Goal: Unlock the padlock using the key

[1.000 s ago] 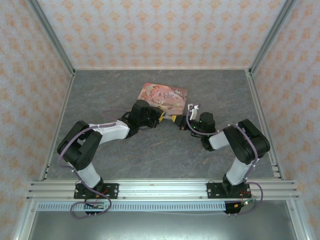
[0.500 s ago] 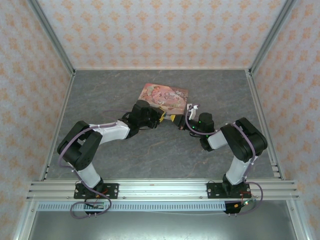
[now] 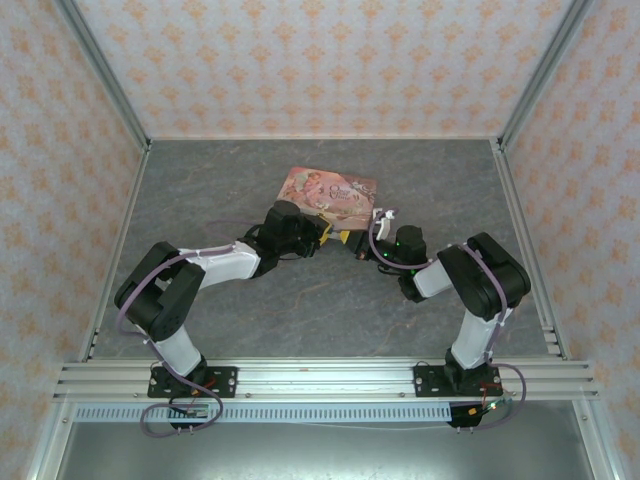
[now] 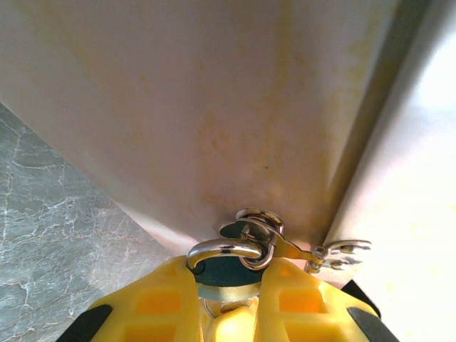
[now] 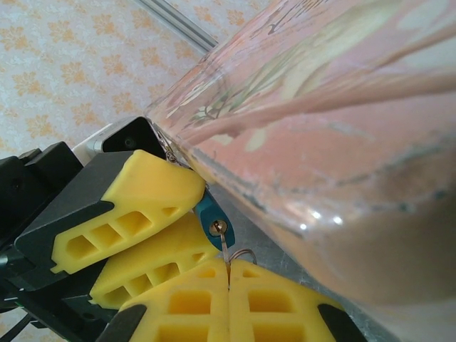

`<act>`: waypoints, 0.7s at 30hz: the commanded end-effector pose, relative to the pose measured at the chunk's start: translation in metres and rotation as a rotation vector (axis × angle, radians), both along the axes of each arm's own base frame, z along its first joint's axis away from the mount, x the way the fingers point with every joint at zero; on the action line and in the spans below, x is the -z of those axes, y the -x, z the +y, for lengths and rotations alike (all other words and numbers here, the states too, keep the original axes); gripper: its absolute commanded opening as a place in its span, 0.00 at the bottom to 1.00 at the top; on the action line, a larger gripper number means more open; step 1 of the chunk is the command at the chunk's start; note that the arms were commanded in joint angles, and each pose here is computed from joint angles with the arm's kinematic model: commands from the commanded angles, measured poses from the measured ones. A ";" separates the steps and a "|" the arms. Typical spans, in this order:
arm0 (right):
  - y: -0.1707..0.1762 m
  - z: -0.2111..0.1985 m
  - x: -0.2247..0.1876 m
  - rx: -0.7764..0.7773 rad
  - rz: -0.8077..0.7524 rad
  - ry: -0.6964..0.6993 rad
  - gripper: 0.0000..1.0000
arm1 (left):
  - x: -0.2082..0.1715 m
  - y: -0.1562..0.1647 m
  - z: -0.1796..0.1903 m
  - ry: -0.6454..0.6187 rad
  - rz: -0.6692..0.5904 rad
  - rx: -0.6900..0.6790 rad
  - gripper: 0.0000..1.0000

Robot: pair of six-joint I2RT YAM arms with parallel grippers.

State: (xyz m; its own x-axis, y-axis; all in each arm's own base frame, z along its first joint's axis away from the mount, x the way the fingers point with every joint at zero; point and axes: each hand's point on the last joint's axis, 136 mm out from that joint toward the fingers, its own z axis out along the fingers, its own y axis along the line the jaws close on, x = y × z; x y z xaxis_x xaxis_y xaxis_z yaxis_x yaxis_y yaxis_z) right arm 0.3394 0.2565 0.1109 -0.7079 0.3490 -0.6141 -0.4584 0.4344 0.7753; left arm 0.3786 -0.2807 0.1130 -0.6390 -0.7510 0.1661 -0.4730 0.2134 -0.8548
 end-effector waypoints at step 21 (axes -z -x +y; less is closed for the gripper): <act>-0.004 -0.003 -0.023 0.045 -0.091 -0.038 0.00 | -0.039 -0.006 -0.013 0.074 -0.081 0.000 0.02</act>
State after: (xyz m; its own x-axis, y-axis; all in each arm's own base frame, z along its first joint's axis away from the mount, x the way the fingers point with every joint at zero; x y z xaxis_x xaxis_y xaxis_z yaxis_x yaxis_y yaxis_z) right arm 0.3428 0.2549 0.1139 -0.6944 0.3787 -0.6118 -0.4510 0.4335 0.7802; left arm 0.3786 -0.2812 0.1136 -0.6313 -0.7541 0.1810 -0.4830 0.1997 -0.8525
